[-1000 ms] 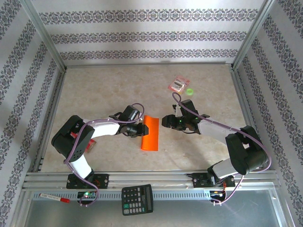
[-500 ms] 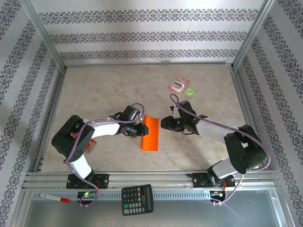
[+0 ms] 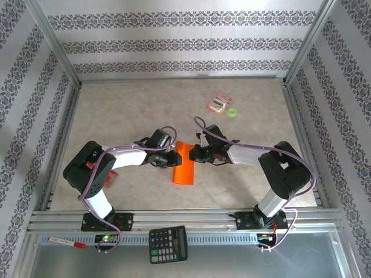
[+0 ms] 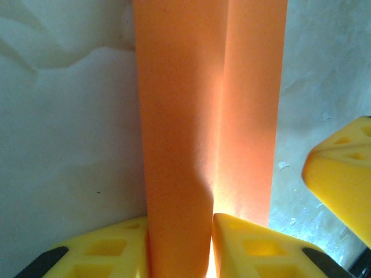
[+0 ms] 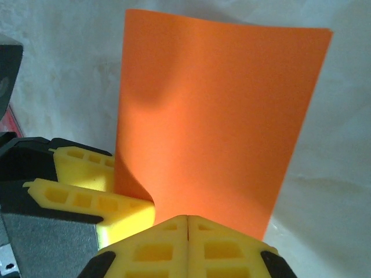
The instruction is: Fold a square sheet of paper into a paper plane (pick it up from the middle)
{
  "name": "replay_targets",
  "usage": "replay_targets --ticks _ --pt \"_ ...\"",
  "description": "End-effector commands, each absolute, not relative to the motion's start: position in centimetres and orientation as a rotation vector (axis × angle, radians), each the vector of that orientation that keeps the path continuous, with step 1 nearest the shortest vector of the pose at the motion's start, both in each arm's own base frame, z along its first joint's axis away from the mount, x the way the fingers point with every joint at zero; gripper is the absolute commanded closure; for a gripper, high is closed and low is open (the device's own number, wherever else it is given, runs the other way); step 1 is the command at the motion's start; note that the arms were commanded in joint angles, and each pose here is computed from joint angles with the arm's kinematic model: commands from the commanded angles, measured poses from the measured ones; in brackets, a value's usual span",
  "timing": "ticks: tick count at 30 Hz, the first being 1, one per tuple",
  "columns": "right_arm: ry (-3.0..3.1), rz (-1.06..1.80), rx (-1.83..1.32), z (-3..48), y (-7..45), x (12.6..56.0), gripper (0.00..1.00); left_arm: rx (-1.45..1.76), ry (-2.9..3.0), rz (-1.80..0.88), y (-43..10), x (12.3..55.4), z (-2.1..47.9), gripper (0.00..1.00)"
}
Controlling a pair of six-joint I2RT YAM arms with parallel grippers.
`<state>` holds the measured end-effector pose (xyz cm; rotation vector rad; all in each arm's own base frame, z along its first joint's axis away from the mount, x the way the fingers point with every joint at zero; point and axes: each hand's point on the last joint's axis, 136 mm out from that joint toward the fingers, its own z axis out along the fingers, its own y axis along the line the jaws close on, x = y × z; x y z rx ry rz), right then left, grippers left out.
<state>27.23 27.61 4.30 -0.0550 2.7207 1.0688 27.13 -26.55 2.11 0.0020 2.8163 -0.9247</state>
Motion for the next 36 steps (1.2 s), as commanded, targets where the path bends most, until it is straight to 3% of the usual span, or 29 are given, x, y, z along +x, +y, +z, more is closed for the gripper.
replay_targets --ticks 1,27,36 --pt "2.709 1.092 -0.076 4.5 28.7 27.6 1.0 -0.006 2.902 -0.745 -24.6 26.2 -1.2 0.68" --pt "2.88 0.892 -0.031 -2.1 26.1 25.7 1.0 -0.004 2.887 -0.741 -24.6 26.3 -0.5 0.67" --pt "2.894 0.853 -0.027 -2.4 25.4 25.3 1.0 -0.011 2.817 -0.634 -23.2 27.6 2.4 0.5"
